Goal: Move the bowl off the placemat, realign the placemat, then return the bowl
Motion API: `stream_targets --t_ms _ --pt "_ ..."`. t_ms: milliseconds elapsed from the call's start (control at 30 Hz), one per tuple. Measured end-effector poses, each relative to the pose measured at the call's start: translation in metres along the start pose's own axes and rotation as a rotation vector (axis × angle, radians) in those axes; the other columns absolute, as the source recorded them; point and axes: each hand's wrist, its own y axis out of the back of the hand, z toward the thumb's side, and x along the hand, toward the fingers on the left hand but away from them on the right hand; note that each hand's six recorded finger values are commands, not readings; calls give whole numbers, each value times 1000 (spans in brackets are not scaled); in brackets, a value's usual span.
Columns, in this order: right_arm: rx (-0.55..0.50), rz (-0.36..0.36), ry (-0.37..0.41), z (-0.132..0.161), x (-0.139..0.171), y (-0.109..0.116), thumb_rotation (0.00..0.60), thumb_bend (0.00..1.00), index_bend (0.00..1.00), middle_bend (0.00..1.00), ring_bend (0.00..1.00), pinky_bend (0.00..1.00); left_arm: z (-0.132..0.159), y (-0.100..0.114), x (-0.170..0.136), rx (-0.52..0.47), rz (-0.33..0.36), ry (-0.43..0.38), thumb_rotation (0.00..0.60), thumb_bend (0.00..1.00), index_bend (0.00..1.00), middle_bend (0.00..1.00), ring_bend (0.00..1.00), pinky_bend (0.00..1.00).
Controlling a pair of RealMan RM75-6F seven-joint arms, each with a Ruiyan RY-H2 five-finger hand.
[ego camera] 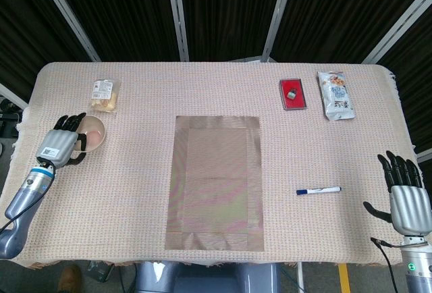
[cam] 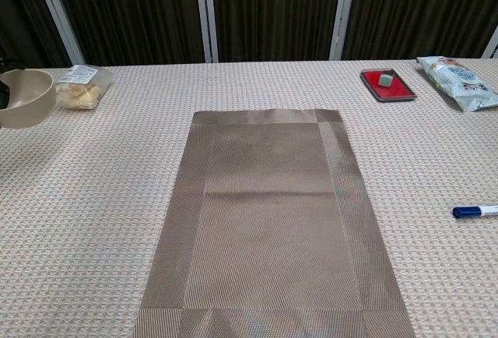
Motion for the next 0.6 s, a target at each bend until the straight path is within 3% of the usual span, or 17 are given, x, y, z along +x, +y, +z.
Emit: stream_targets --t_ms 167,267,333,467,600 --pt "0 -3 -8 -3 0 1 600 0 0 0 0 0 6 -10 4 -15 -4 16 600 281 433 0 0 0" --pt "0 -2 -10 -4 0 1 600 0 0 0 0 0 8 -12 4 -15 -5 17 600 42 139 0 0 0" --pt "0 -2 -11 -5 0 1 600 0 0 0 0 0 9 -13 4 -14 -10 18 600 0 6 0 0 0" --pt "-3 -3 -9 -4 0 2 600 0 0 0 0 0 15 -11 2 -37 -3 9 600 0 0 0 0 0" --pt "-9 -4 -4 -3 0 2 600 0 0 0 0 0 22 5 -4 -83 54 -10 600 0 0 0 0 0"
